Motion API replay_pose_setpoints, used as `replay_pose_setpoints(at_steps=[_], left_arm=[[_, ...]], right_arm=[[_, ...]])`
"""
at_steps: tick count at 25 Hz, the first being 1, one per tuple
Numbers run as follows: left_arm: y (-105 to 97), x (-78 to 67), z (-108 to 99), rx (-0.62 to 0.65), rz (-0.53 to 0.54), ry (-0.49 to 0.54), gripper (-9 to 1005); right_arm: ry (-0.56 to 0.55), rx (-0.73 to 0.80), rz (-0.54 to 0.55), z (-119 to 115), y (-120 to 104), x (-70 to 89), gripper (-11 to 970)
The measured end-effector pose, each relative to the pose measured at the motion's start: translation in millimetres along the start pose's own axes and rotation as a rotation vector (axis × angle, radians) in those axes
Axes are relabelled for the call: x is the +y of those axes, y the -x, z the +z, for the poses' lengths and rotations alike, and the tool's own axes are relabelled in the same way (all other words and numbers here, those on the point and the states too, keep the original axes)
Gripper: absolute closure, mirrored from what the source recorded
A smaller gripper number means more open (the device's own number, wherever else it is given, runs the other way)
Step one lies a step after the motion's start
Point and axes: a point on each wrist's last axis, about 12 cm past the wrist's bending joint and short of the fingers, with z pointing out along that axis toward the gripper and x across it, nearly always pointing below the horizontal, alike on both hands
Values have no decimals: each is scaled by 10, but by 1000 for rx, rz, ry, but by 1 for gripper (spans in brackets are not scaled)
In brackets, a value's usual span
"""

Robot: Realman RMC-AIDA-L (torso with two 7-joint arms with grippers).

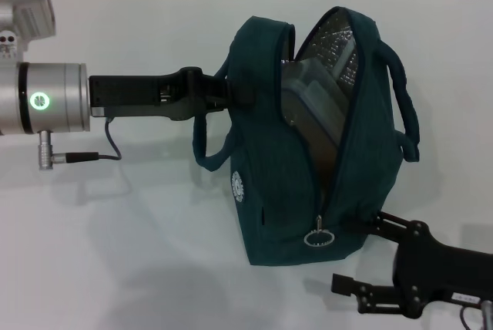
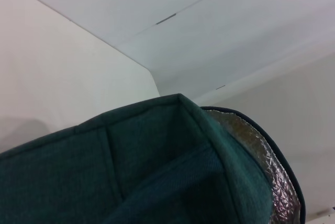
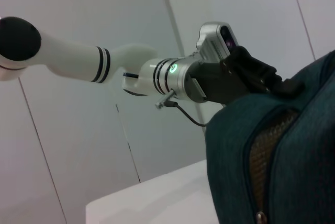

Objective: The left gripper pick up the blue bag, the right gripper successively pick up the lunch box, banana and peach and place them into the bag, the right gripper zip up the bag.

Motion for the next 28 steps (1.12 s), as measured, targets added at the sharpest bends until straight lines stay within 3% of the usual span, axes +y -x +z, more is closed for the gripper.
replay_pose_setpoints(at_steps=[28], left_arm=[[-33,-7,58,7,-6,-14,949]], right_arm=[[97,64,-16,171,61,-61,93]])
